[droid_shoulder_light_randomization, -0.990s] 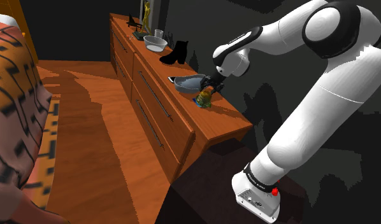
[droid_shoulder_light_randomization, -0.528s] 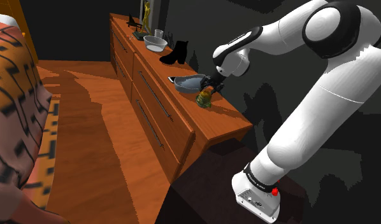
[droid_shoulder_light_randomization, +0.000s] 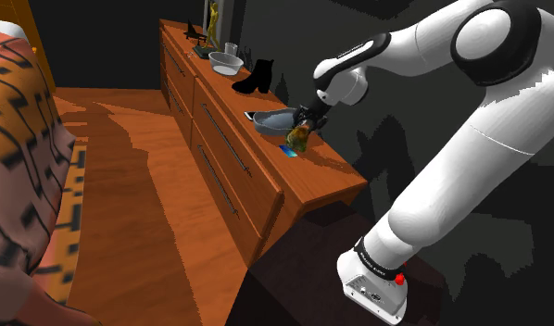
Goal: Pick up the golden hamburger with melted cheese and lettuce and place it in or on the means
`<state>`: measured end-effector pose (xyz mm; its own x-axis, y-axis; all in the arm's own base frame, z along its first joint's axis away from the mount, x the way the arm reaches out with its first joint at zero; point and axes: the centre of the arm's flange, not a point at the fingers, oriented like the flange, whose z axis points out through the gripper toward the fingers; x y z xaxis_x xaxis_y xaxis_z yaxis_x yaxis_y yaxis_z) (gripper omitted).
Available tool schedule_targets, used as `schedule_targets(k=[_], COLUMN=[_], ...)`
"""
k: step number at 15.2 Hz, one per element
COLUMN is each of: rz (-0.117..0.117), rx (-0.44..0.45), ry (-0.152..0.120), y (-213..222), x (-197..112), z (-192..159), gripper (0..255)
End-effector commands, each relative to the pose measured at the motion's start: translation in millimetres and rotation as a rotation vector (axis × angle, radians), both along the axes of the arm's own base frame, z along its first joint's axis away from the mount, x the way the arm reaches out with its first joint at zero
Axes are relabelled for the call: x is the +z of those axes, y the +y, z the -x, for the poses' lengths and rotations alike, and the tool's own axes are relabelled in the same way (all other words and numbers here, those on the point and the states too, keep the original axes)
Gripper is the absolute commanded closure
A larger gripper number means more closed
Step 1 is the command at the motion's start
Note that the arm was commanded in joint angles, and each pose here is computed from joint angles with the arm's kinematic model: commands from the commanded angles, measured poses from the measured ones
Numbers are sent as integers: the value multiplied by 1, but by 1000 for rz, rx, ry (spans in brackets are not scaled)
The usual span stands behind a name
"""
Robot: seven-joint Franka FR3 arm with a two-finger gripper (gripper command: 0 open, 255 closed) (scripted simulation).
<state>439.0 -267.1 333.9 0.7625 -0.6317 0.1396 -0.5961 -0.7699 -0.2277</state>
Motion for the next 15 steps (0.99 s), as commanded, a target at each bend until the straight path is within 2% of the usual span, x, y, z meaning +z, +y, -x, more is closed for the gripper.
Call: schedule_targets(k=[1, 15], rz=[0, 0], rx=[0, 0], ry=[0, 0], y=[0, 0], x=[11, 85], z=[0, 0], gripper=[255, 255])
